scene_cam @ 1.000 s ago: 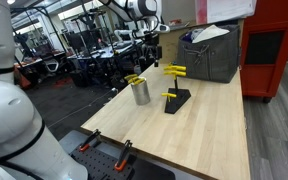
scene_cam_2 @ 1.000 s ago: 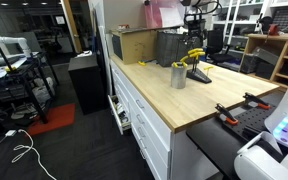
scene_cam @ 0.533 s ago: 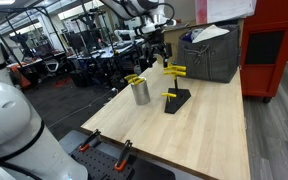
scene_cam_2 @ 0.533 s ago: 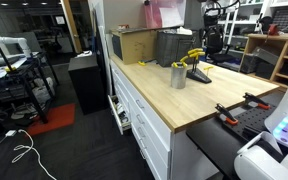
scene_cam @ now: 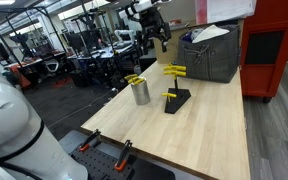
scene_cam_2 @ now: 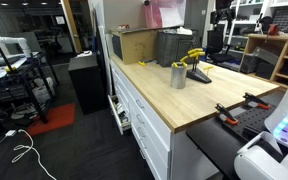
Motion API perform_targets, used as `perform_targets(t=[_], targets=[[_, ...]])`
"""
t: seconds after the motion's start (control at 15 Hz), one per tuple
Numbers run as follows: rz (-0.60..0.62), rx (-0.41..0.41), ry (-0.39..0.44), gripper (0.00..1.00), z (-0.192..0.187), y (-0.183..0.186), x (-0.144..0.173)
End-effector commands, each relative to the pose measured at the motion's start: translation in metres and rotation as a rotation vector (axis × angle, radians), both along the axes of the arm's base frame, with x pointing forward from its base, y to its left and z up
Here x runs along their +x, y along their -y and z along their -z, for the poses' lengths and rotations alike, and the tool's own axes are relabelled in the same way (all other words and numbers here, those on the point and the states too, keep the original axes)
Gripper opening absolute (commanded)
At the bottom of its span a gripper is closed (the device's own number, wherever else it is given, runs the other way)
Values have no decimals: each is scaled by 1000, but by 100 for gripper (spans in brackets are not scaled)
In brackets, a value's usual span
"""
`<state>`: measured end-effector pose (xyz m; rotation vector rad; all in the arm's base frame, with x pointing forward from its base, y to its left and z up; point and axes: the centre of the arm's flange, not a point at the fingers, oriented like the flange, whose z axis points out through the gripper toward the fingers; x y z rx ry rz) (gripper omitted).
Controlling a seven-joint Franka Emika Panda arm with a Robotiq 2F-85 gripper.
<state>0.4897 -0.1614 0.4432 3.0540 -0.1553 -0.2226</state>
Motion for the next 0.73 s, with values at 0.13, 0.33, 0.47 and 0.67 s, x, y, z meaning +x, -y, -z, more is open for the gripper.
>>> perform_targets(t=[0.13,0.33,0.47,0.67], targets=[[-43,9,68,100,-48,-14,-21],[-35,-3,72,100,-45,-12,-14],[-36,-3,69,100,-43,-12,-14],[-33,-2,64,100,-41,-11,-13]])
